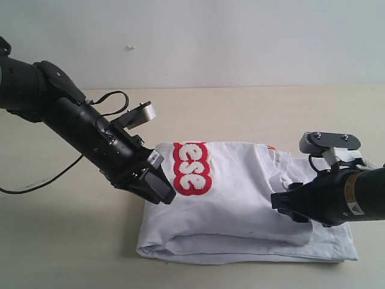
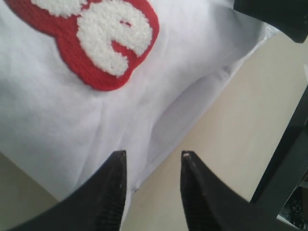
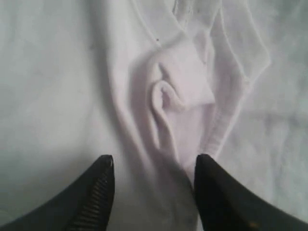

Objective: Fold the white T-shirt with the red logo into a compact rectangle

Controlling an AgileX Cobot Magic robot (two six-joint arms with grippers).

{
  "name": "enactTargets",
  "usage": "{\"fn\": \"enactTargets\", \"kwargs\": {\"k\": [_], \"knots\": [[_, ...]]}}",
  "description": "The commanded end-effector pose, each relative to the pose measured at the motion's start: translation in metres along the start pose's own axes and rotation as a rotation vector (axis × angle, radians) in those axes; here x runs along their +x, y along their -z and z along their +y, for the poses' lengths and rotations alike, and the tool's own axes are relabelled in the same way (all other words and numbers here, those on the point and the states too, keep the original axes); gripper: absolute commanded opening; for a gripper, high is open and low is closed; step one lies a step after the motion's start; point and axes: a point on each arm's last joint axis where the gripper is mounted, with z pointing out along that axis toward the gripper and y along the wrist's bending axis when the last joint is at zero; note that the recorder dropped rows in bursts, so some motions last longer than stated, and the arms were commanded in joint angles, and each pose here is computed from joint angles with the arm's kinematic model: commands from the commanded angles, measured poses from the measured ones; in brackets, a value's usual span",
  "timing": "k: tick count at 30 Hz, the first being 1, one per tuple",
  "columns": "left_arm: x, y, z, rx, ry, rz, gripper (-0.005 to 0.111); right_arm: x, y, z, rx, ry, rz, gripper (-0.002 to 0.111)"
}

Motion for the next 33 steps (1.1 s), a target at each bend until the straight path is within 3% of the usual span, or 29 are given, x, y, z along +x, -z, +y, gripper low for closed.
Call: {"fn": "enactTargets", "kwargs": {"k": [1,5,7,10,15,19,27,31,33], "knots": [[0.0,0.001,-0.003,0.0,-0.001,-0.007,0.038,0.001,-0.004,0.002,-0.022,0.011,0.01,0.051],[0.0,0.001,-0.002,-0.002,-0.001,-0.008,0.038,0.007,-0.012,0.0,-0.022,0.009,0.044,0.049],[0.0,0.001,-0.002,-0.002,-0.001,-0.008,0.038,0.008,-0.014,0.002,-0.054,0.033,0.046,0.038],[0.0,0.001,-0.002,-0.002,-0.001,-0.008,0.038,0.006,-0.014,0.005,-0.092,0.066,0.027,0.0],[0.0,0.018,-0.021,0.014,-0.053,-0.027,0.038,-0.01,0.002,0.013,-0.118,0.091,-0.066,0.0],[0.016,0.009,-0.044,0.115,-0.088,0.115,0.038,-0.024,0.027,0.023,-0.176,0.11,-0.186,0.0],[0.038,-0.013,-0.035,0.06,-0.03,0.167,0.038,-0.038,0.055,0.03,-0.197,0.12,-0.309,0.0],[0.048,-0.019,-0.043,0.168,-0.001,0.19,0.038,-0.061,0.069,0.038,-0.226,0.089,-0.389,0.0],[0.053,-0.029,-0.048,0.164,-0.019,0.202,0.038,-0.068,0.072,0.04,-0.235,0.083,-0.41,0.0]]}}
